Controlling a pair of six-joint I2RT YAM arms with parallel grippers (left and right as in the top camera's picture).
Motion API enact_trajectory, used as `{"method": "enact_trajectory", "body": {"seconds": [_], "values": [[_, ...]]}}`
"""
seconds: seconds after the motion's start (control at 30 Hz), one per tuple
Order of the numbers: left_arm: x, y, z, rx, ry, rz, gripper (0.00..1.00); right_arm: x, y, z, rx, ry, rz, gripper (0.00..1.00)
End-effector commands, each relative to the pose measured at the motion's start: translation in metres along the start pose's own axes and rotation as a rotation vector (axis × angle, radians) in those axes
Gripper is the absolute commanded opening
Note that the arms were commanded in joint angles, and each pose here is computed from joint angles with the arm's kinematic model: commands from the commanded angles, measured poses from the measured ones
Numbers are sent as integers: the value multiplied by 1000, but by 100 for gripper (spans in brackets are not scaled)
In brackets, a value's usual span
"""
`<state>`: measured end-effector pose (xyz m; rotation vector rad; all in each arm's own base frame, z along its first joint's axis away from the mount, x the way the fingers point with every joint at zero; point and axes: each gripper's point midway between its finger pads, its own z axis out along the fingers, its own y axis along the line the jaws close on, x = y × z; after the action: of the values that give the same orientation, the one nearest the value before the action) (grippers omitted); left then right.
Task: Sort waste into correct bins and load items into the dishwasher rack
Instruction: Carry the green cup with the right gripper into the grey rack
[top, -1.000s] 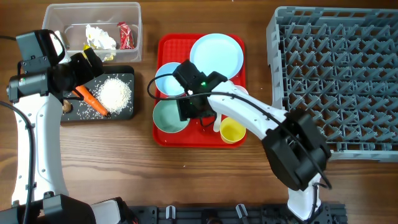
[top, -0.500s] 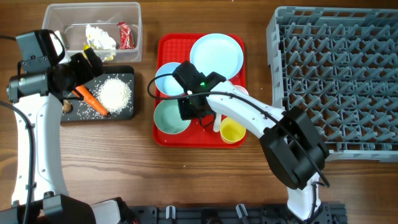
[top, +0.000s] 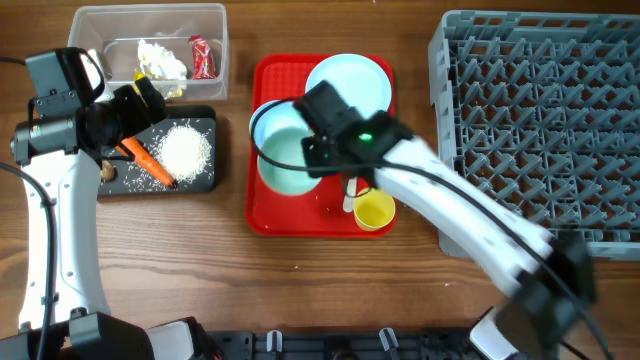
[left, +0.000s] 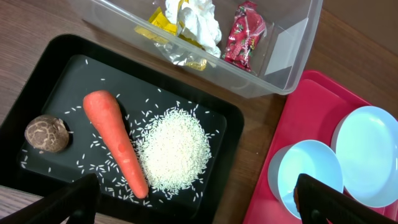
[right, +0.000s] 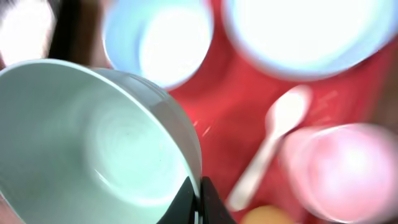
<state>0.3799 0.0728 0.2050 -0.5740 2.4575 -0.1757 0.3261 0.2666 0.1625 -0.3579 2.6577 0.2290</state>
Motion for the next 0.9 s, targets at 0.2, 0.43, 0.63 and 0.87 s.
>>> {"method": "enact_trajectory", "body": {"seconds": [0.2, 0.43, 0.63, 0.87], "values": [[-3, 2, -1, -4, -7, 9, 100, -89, -154, -122, 804, -457, -18, 4], [-3, 2, -1, -4, -7, 9, 100, -136, -246, -139, 1042, -522, 36, 4], [-3, 2, -1, -4, -7, 9, 100, -156, -313, -110, 1135, -483, 14, 4], [-3, 2, -1, -4, -7, 9, 100, -160, -360, -60, 1354, -306, -140, 4]]}}
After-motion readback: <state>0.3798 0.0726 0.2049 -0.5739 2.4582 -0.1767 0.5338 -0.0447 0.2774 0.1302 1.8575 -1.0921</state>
